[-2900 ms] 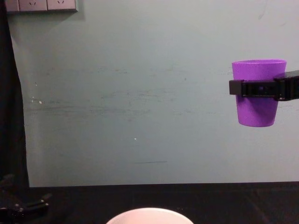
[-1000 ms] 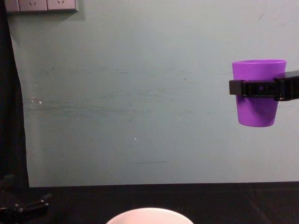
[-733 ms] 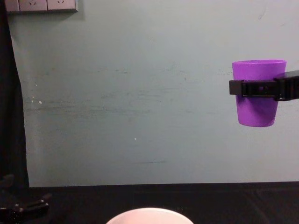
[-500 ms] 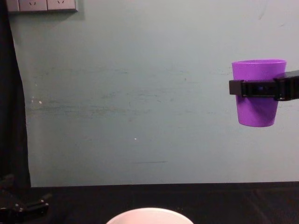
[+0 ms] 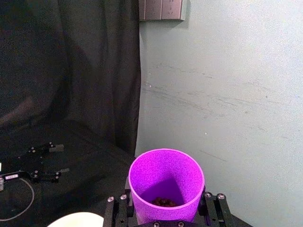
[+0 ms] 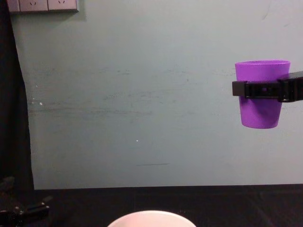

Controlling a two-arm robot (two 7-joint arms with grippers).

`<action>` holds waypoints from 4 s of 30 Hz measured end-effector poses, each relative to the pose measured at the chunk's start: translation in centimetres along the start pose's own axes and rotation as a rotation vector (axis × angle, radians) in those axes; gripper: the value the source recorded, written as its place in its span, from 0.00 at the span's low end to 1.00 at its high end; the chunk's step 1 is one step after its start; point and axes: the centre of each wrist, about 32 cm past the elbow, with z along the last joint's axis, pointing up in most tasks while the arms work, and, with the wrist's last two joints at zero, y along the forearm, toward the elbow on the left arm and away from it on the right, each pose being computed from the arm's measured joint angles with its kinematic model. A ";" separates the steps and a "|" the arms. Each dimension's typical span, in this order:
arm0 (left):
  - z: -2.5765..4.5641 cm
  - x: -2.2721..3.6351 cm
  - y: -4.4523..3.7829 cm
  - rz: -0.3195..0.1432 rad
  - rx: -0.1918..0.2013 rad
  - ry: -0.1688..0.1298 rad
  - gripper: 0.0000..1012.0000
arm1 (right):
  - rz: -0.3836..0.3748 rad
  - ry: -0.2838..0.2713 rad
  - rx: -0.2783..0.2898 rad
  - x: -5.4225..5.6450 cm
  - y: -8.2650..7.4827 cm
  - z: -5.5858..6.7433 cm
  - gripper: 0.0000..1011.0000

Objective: Pick up the cup and pour the mung beans from the cup into the bowl.

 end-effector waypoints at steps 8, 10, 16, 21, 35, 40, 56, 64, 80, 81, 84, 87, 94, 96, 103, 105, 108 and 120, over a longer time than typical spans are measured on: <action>0.00 0.00 0.00 0.000 0.000 0.000 0.99 | 0.000 0.000 0.000 0.0 0.0 0.0 0.73; 0.00 0.00 0.00 0.000 0.000 0.000 0.99 | 0.000 0.000 0.000 0.0 0.0 0.0 0.73; 0.00 0.00 0.00 0.000 0.000 0.000 0.99 | 0.000 0.000 0.000 0.0 0.0 0.0 0.73; 0.00 0.00 0.00 0.000 0.000 0.000 0.99 | 0.000 0.000 0.000 0.0 0.0 0.0 0.73; 0.00 0.00 0.00 0.000 0.000 0.000 0.99 | 0.011 -0.005 -0.021 0.8 0.8 0.5 0.73; 0.00 0.00 0.00 0.000 0.000 0.000 0.99 | 0.043 -0.028 -0.043 0.9 2.7 0.3 0.73; 0.00 0.00 0.00 0.000 0.000 0.000 0.99 | 0.064 -0.456 -0.298 -2.3 7.6 -0.1 0.73; 0.00 0.00 0.00 0.000 0.000 0.000 0.99 | 0.115 -0.782 -0.425 -4.8 8.8 0.4 0.73; 0.00 0.00 0.00 0.000 0.000 0.000 0.99 | 0.201 -1.090 -0.513 -7.7 10.1 1.0 0.73; 0.00 0.00 0.00 0.000 0.000 0.000 0.99 | 0.207 -1.115 -0.521 -8.0 10.3 1.0 0.73; 0.00 0.00 0.00 0.000 0.000 0.000 0.99 | 0.215 -1.142 -0.529 -8.3 10.5 1.1 0.73; 0.00 0.00 0.00 0.000 0.000 0.000 0.99 | 0.228 -1.181 -0.541 -8.8 10.7 1.2 0.73; 0.00 0.00 0.00 0.000 0.000 0.000 0.99 | 0.245 -1.254 -0.559 -9.8 11.1 1.3 0.73; 0.00 0.00 0.00 0.000 0.000 0.000 0.99 | 0.247 -1.272 -0.561 -10.0 11.1 1.4 0.73; 0.00 0.00 0.00 0.000 0.000 0.000 0.99 | 0.267 -1.349 -0.577 -11.0 11.2 1.6 0.73; 0.00 0.00 0.00 0.000 0.000 0.000 0.99 | 0.273 -1.377 -0.586 -11.3 11.3 1.7 0.73; 0.00 0.00 0.00 0.000 0.000 0.000 0.99 | 0.279 -1.409 -0.596 -11.6 11.5 1.7 0.73; 0.00 0.00 0.00 0.000 0.000 0.000 0.99 | 0.306 -1.502 -0.622 -12.7 12.1 1.5 0.73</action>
